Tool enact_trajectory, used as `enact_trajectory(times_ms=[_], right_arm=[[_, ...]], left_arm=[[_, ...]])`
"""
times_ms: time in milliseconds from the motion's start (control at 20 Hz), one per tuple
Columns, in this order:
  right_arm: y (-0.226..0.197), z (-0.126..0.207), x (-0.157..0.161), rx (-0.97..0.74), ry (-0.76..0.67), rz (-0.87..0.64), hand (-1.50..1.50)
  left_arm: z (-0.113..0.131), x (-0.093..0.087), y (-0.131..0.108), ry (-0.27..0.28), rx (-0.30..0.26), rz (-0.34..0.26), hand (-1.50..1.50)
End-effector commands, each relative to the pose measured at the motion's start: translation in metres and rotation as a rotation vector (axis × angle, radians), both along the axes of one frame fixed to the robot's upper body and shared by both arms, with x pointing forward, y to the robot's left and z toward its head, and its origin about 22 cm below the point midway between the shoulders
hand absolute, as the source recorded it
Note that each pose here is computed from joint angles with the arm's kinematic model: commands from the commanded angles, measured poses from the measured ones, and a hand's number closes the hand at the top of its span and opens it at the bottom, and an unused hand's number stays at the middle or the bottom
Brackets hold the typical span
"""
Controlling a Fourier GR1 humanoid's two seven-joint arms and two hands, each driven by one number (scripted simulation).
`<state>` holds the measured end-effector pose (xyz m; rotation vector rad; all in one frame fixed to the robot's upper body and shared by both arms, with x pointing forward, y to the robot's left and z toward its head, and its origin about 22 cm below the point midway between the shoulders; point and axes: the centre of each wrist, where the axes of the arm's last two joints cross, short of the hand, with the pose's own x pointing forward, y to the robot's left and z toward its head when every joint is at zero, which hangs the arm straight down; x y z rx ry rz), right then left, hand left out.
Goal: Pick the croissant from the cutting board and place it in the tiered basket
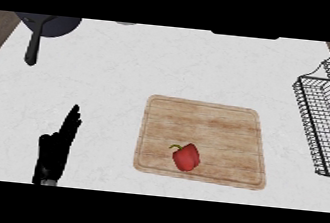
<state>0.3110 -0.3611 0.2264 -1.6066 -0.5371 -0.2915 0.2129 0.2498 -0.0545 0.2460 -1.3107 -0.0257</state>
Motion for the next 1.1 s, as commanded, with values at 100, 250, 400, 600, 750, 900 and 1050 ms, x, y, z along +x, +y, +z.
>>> enact_trajectory(times_ms=[100,250,400,600,750,900,1050], right_arm=[[-0.010,-0.034,0.014,0.103,-0.140,-0.042,1.50],[-0.032,-0.048,0.008,0.187,-0.318,-0.058,-1.50],[-0.021,-0.052,0.018,0.198,-0.409,-0.022,-1.50],[-0.032,-0.051,0.004,0.165,-0.576,0.002,-1.50],[-0.023,-0.033,0.014,0.144,-0.713,0.003,-1.50],[-0.029,-0.045,-0.010,-0.007,-0.750,-0.044,-1.50],[-0.030,-0.021,-0.039,-0.126,-0.814,-0.179,-1.50]], left_arm=[[0.007,0.007,-0.001,0.004,-0.007,-0.003,0.00],[-0.001,-0.003,0.009,0.003,-0.017,-0.002,0.00],[-0.008,0.007,-0.017,0.020,-0.001,-0.011,0.00],[-0.010,-0.007,-0.005,0.009,0.004,-0.002,0.00],[0.004,0.007,-0.004,0.019,-0.005,-0.006,0.00],[-0.005,0.000,0.001,0.013,-0.004,0.002,0.00],[0.005,0.006,-0.001,-0.001,0.009,0.029,0.00]])
